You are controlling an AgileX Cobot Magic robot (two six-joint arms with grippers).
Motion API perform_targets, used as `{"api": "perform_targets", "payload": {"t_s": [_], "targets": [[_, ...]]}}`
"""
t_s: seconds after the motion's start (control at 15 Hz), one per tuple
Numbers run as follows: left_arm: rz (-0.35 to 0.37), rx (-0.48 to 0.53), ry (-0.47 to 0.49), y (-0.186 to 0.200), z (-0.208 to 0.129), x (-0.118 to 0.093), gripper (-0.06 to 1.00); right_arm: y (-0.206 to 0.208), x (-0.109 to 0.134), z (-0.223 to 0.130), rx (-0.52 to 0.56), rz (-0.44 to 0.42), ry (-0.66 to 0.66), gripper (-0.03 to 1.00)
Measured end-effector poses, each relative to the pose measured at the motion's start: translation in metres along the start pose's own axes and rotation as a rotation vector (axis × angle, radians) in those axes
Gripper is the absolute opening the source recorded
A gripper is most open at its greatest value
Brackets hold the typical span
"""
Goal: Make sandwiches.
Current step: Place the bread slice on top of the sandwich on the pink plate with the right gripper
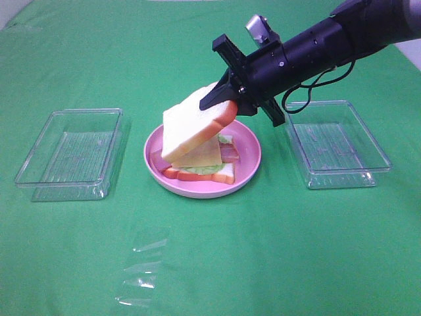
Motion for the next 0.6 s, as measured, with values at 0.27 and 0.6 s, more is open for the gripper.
{"api": "perform_targets", "payload": {"t_s": [0.27,0.6], "targets": [[0.0,0.0,0.0,0.0,0.0,0.0,0.95,-0.014,-0.012,0.017,-0.039,0.002,-0.049,0.23],[0.0,0.0,0.0,0.0,0.0,0.0,0.95,-0.028,-0.026,0.023,-0.03,-0.005,-0.086,0.23]]}}
Point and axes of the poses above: a point on each arm's last joint axis where the gripper is mounted, y pointing back along that axis away from the gripper, x along the wrist's bending axis when the last joint is at zero, z = x × y, the point moved 9 cm from there along -y, pointing out along that axis toward the gripper, and after that the axes turned 10 degrees about -y, right-handed, at the moved point
